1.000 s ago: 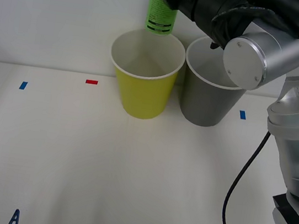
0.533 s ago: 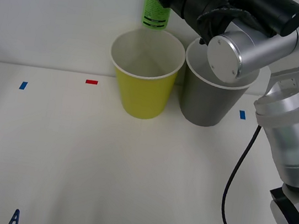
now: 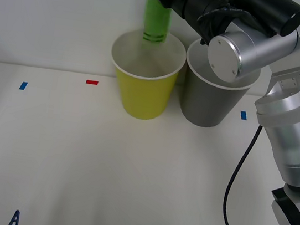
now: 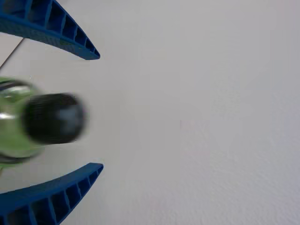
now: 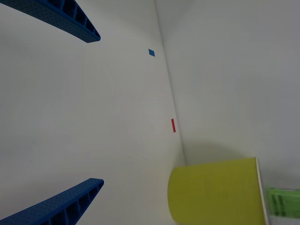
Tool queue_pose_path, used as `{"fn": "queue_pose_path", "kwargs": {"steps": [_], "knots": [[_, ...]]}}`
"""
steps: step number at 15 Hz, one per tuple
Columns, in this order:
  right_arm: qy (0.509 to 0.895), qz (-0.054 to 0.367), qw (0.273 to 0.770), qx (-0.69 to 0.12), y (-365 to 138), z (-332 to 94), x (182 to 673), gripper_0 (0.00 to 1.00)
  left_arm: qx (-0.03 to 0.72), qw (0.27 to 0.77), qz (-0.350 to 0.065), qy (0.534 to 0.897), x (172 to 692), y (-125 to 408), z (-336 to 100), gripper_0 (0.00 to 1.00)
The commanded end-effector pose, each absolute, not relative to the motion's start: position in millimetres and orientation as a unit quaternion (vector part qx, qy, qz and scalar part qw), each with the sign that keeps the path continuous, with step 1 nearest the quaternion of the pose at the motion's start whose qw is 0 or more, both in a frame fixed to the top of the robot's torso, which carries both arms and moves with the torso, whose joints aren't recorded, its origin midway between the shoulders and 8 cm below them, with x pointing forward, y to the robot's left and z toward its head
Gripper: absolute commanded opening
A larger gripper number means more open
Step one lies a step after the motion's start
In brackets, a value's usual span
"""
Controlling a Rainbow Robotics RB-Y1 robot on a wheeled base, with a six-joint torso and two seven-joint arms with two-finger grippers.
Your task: Put cans in the gray bin and PET bottles in the light green bin.
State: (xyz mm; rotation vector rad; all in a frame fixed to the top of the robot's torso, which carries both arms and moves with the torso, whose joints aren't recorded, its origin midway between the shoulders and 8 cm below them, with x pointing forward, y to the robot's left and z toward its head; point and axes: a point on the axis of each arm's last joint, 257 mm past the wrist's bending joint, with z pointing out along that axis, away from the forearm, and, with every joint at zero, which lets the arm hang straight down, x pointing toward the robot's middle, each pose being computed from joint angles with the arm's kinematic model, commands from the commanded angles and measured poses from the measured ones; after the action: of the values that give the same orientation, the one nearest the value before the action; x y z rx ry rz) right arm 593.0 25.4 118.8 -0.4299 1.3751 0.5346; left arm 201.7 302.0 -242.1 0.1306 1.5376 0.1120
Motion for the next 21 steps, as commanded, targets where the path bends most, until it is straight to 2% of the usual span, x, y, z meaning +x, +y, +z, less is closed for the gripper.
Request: {"fn": "queue_pose_path", "kwargs": {"steps": [1, 14, 21], "knots": [[0.619, 0.245, 0.72, -0.197, 27.6, 121.5, 590.1, 1.0, 0.059, 0.715, 0.051, 0.694, 201.7, 301.9, -242.1, 1.0], [0.609, 0.233, 0.727, -0.213, 24.0, 125.4, 583.4, 1.0, 0.059, 0.715, 0.051, 0.694, 201.7, 301.9, -242.1, 1.0], [0.587, 0.219, 0.75, -0.212, -28.7, 113.4, 531.9, 1.0, 0.059, 0.715, 0.051, 0.694, 201.7, 301.9, -242.1, 1.0]]}}
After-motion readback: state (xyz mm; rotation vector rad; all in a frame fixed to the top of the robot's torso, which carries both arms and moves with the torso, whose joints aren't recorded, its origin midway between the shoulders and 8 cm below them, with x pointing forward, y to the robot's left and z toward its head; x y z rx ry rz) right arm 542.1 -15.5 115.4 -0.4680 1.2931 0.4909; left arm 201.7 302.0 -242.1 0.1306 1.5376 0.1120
